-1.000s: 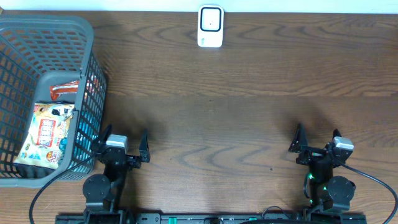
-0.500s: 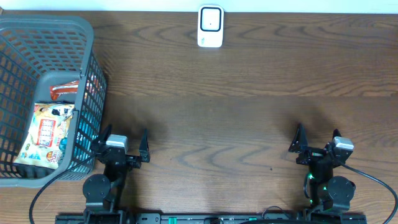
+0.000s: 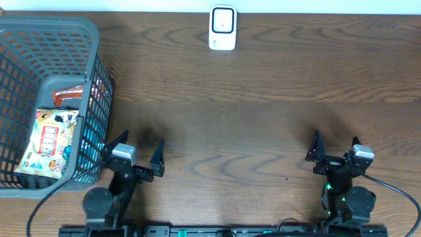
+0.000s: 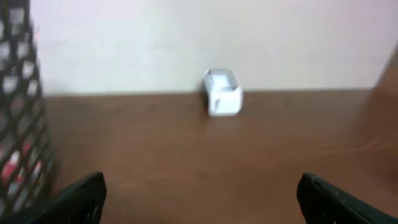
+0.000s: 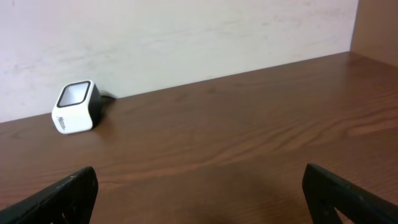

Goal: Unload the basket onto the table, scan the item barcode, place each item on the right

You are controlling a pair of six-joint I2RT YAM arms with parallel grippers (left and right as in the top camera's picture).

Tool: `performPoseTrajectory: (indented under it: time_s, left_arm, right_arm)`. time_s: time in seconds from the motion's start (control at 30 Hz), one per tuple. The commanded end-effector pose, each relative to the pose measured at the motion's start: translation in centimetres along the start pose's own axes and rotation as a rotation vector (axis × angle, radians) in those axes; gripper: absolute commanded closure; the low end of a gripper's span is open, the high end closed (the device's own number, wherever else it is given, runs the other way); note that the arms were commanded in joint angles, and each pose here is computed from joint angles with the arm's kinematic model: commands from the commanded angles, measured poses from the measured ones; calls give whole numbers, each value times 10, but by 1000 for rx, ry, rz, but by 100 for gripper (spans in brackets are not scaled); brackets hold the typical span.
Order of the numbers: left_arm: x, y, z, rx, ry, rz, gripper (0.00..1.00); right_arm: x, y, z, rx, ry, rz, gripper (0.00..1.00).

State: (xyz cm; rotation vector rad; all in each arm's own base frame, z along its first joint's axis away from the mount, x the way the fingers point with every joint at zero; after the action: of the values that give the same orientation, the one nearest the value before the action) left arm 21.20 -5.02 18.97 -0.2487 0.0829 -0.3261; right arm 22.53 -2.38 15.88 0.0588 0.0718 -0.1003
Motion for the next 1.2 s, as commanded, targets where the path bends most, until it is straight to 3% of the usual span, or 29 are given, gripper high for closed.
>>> performPoseTrajectory:
  time_s: [0.0,0.37,0.47,0.63,0.73,0.83,1.0,1.07,1.17]
  left_arm:
    - [-12,-27,40,-15,-75,-108,2]
    - [-28,-58,147,-15,-186,-134,2]
    - [-16,-61,180,-36,-139,-113,2]
    - [11,-46,223,-114,70,58,2]
    - [23,-45,232,-139,190,86,2]
    - [33,-37,218,-181,315,123,2]
    - [54,-24,207,-201,365,153,2]
    - [56,-7,213,-252,333,252,2]
    - [44,43,234,-431,201,561,2]
  right_arm:
    - [0,-3,-1,-11,1,-17,1]
    - [0,-3,-1,-11,1,-17,1]
    - [0,-3,-1,-11,1,-17,1]
    - [0,-3,-1,-11,1,-17,1]
    - [0,-3,-1,-11,1,-18,1]
    - [0,-3,-1,-11,1,-17,1]
    - [0,-3,-1,-11,1,-17,1]
    - [0,-3,-1,-11,1,-17,1]
    - [0,-3,-1,-11,1,-18,1]
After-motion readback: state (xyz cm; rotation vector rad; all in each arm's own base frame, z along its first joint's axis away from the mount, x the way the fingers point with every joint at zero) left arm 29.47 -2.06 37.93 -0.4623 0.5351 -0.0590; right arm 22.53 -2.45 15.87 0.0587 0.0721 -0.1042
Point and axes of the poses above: each gripper's point midway between its finger pads, its own x axis out along the fingers, its own y axis along the line the jaws close on, z = x × y, the point moved 2 cm from there along -x, back along the fingers, and after that the axes turned 8 degrees about -x, right-handed, at the moved point
